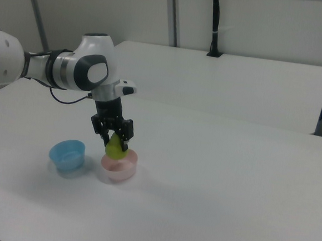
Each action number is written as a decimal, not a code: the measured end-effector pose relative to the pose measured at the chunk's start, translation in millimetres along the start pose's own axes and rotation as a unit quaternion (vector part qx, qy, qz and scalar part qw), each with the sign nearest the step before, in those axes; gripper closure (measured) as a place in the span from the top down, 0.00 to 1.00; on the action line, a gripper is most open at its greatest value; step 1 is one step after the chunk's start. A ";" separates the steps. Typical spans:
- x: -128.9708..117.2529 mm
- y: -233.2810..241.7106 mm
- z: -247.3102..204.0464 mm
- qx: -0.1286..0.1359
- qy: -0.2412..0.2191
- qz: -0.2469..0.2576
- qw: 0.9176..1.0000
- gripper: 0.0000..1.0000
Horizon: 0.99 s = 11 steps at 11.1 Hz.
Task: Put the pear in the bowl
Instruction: 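Lower the pear into the pink bowl and open the gripper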
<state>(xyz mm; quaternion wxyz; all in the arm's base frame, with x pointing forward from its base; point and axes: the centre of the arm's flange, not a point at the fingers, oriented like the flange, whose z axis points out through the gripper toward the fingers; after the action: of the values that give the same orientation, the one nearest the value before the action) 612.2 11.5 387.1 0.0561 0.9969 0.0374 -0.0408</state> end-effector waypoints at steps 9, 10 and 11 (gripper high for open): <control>8.2 -3.2 49.5 -0.003 -0.016 -0.001 1.000 0.70; 7.5 -2.9 51.5 -0.003 -0.018 -0.001 1.000 0.74; 7.4 -2.8 51.7 -0.003 -0.018 -0.001 1.000 0.78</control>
<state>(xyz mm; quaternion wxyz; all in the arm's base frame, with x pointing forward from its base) 615.3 8.8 334.9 0.0601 0.9958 0.0371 -0.0587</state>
